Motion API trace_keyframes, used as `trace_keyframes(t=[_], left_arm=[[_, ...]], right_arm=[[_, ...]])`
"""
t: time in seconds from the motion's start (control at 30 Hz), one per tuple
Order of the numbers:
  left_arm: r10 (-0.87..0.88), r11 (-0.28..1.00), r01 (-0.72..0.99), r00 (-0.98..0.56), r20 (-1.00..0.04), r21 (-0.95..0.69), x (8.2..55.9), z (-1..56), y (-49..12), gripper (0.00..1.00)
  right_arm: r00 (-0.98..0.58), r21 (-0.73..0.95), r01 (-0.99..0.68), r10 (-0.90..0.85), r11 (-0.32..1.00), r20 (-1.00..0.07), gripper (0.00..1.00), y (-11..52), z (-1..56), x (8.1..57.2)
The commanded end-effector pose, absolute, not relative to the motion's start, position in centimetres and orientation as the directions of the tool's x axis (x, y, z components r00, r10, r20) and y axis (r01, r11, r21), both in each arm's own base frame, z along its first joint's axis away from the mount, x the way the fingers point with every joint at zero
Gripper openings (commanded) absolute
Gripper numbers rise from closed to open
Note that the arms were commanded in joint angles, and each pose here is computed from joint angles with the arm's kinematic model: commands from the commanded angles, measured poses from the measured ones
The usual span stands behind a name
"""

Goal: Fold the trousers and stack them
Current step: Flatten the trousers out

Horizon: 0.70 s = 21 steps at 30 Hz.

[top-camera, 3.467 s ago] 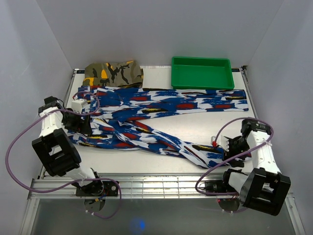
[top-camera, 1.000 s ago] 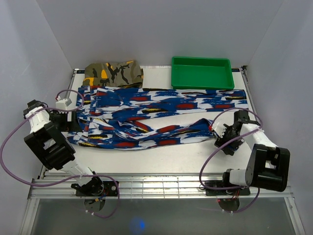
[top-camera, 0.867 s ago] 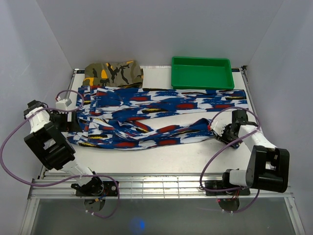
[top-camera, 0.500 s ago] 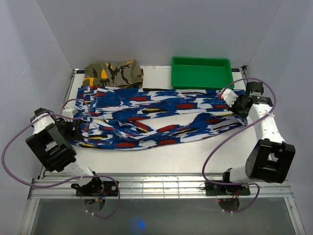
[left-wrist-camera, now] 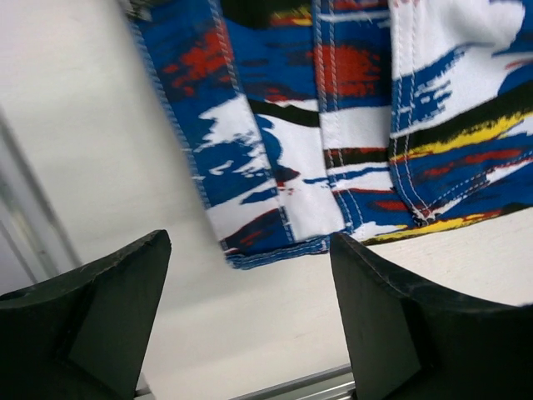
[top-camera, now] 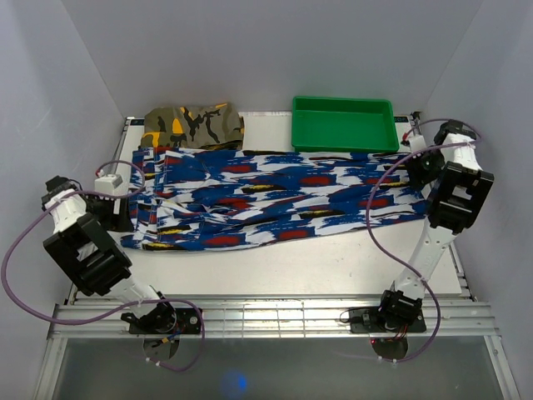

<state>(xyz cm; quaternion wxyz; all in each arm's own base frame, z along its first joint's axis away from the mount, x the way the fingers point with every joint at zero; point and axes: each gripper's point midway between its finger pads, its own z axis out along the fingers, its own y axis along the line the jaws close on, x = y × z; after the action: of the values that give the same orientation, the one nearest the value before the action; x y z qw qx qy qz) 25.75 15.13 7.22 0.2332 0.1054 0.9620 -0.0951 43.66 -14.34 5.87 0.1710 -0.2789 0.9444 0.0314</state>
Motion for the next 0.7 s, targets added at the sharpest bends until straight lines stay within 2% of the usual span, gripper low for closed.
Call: trace_keyframes(t=[0.0,0.07,0.1,0.27,0.43,0.53,0.67], left_arm=[[0.076,0.968,0.192,-0.838,-0.541,-0.162,27.2,10.2,16.6,0.89],[0.036,0.962,0.173,-0.848,-0.529,-0.212,27.2,10.0,16.7,0.89],[0.023,0.96,0.167,-0.85,-0.527,-0.226,27.2,9.9,16.7,0.9],[-0.065,0.929,0.131,-0.862,-0.502,-0.346,27.2,8.4,15.3,0.89],[-0.118,0.914,0.09,-0.874,-0.471,-0.396,27.2,6.5,15.0,0.86],[-0.146,0.894,0.079,-0.879,-0.453,-0.442,27.2,6.0,14.3,0.81],[-0.152,0.873,0.085,-0.888,-0.435,-0.48,26.8,5.3,13.5,0.63]], right_arm=[[-0.882,0.055,-0.406,-0.376,0.912,-0.285,0.52,-16.8,7.4,39.7],[-0.883,0.064,-0.399,-0.364,0.915,-0.298,0.72,-16.9,7.6,38.4],[-0.882,0.057,-0.388,-0.353,0.92,-0.312,0.73,-17.4,8.3,37.8],[-0.906,0.155,-0.361,-0.307,0.92,-0.292,0.72,-15.8,6.8,34.5],[-0.936,0.225,-0.311,-0.256,0.923,-0.242,0.71,-14.1,3.4,32.0],[-0.947,0.244,-0.283,-0.23,0.927,-0.225,0.7,-14.2,2.6,31.1],[-0.955,0.256,-0.248,-0.192,0.934,-0.225,0.71,-15.2,2.8,30.1]])
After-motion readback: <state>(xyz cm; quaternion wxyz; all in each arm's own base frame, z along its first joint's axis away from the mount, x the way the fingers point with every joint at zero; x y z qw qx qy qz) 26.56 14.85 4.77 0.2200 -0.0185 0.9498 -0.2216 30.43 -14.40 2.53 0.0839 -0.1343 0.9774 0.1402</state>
